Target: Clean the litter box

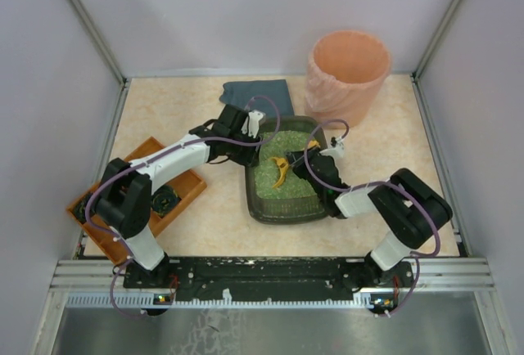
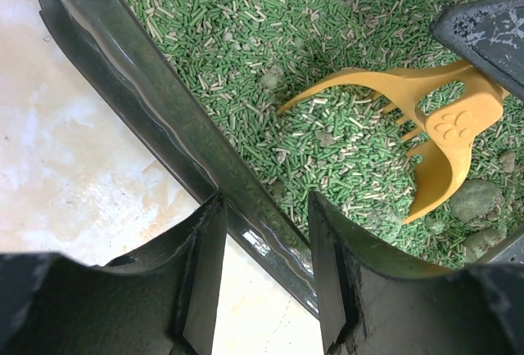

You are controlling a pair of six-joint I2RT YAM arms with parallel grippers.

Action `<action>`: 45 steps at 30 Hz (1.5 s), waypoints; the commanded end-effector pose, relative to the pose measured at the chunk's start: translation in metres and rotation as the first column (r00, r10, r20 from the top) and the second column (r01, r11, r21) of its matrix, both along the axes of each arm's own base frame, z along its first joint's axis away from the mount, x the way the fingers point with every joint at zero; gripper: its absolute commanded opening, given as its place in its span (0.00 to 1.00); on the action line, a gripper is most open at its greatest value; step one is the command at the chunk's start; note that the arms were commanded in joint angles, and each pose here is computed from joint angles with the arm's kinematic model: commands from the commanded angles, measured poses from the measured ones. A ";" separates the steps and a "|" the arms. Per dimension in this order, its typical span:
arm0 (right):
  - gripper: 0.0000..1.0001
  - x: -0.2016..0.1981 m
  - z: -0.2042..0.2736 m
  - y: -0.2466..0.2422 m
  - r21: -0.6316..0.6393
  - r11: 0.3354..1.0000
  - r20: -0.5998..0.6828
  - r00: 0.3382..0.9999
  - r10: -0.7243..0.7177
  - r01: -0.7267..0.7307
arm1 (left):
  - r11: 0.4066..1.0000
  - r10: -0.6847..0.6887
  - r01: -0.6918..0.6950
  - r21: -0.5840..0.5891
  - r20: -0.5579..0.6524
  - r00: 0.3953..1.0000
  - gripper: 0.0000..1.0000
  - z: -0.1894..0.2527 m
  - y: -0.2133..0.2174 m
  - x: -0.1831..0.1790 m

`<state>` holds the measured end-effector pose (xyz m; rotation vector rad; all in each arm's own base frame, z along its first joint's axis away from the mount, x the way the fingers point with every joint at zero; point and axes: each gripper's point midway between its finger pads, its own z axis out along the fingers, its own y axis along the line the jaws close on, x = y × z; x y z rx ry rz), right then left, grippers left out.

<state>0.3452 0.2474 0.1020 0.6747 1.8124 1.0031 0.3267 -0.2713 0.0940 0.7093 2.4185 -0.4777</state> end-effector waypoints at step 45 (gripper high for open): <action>0.00 -0.004 0.064 -0.076 0.419 0.881 0.010 0.969 -0.247 0.220 | 0.971 0.172 -0.089 -0.222 0.390 0.905 0.64 0.105 0.023 0.008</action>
